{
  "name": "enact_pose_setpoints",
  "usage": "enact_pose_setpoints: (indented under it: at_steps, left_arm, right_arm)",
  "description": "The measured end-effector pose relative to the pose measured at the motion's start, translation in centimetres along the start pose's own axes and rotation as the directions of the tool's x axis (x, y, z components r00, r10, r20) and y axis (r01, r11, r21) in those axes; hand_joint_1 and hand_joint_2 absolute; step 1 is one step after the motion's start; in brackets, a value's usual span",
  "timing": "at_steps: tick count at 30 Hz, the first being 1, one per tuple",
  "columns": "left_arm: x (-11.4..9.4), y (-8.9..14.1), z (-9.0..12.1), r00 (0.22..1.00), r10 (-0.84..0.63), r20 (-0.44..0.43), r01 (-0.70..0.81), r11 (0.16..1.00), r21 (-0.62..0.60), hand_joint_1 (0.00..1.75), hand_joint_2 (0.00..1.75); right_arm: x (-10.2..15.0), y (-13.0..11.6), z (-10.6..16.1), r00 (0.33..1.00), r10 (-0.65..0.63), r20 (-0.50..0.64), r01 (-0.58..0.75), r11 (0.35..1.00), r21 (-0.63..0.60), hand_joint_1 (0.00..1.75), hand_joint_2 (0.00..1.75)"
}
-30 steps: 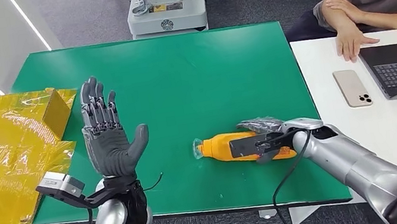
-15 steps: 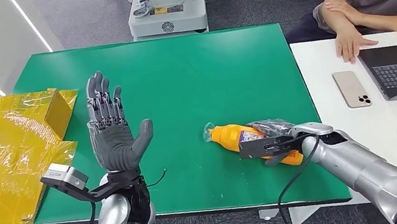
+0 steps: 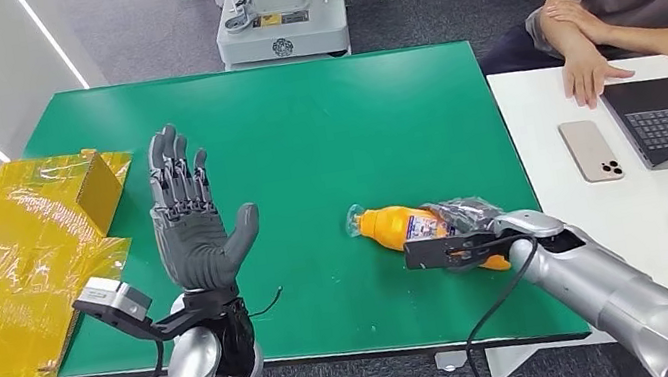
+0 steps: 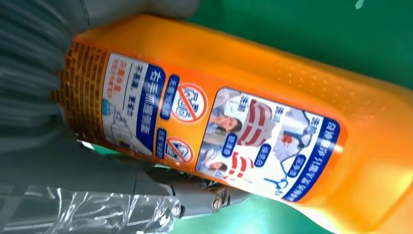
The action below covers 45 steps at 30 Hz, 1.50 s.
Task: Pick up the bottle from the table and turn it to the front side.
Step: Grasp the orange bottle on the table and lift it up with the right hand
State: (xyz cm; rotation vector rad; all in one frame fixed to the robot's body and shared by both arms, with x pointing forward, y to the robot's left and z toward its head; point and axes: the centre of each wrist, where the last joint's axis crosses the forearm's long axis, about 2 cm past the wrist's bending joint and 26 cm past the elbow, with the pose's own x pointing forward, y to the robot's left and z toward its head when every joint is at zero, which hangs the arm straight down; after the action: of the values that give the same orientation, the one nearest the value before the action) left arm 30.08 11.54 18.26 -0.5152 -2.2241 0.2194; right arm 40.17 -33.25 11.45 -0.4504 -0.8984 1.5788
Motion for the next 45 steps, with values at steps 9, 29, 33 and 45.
enact_pose_setpoints:
  at_steps: [9, 29, 33, 45]
  left_arm:
    - [0.0, 0.2, 0.2, 1.0, -0.005, -0.004, 0.005, 1.0, 0.0, 0.0, 1.75]
    - [0.0, 0.6, 2.4, 0.999, -0.049, -0.001, 0.049, 0.999, 0.018, 0.0, 1.75]
    - [0.0, 0.6, 2.5, 0.999, -0.05, -0.002, 0.05, 0.999, 0.02, 0.0, 1.75]
    - [0.0, 0.6, 2.4, 0.999, -0.042, 0.011, 0.041, 0.999, 0.02, 0.0, 1.75]
  right_arm:
    - [0.3, 0.5, -0.1, 1.0, -0.004, 0.004, 0.004, 0.999, -0.043, 1.75, 1.75]
    - [5.8, 1.3, -0.6, 0.982, -0.083, 0.171, 0.167, 0.808, -0.565, 1.75, 1.75]
    - [6.9, 0.5, -0.4, 0.968, -0.113, 0.226, 0.234, 0.736, -0.635, 1.75, 1.75]
    - [9.7, 0.9, 0.8, 0.909, 0.023, 0.416, 0.36, 0.46, -0.812, 1.75, 1.75]
